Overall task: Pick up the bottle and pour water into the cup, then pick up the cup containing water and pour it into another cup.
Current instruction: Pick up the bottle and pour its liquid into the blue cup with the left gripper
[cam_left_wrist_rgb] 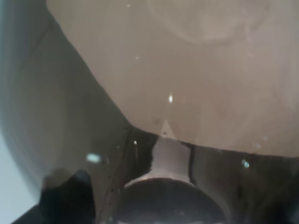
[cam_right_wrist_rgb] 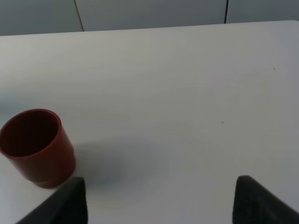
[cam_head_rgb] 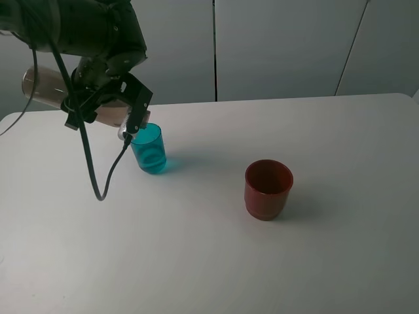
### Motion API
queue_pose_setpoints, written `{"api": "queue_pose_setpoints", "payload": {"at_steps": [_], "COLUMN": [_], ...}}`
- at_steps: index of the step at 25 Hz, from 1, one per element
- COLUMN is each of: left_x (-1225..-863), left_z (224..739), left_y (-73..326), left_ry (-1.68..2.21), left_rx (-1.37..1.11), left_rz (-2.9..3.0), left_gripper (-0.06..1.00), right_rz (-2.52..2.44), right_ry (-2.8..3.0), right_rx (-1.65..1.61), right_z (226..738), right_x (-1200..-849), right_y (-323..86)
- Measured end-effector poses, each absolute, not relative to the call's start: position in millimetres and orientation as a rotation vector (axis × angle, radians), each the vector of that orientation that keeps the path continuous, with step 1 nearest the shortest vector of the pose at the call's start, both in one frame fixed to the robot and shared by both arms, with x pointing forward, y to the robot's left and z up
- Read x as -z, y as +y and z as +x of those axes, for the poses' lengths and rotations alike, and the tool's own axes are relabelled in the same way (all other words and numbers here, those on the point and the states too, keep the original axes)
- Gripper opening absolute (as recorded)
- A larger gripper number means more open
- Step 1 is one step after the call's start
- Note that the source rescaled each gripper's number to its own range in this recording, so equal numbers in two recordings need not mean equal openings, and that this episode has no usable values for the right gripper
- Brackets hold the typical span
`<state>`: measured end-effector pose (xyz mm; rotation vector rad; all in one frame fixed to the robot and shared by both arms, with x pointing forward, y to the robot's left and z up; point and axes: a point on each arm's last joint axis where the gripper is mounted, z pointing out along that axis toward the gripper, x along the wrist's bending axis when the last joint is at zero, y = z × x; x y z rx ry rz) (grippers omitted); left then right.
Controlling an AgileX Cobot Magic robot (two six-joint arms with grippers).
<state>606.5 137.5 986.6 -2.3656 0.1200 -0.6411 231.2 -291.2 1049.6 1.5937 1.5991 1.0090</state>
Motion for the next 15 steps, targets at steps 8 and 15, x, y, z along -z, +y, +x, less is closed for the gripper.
{"api": "queue_pose_setpoints", "payload": {"at_steps": [8, 15], "left_x": [-988.5, -988.9], "left_z": [607.4, 607.8], "left_y": [136.8, 136.9], "left_ry": [0.149, 0.176], "left_rx": [0.658, 0.652], "left_rz": [-2.339, -2.329], "left_gripper": [0.02, 0.02], "right_rz": [1.594, 1.594], "right_ry": [1.599, 1.599], "right_rx": [-1.009, -1.009], "right_z": [231.2, 231.2], "right_x": [-1049.6, -1049.6], "right_y": [-291.2, -291.2]}}
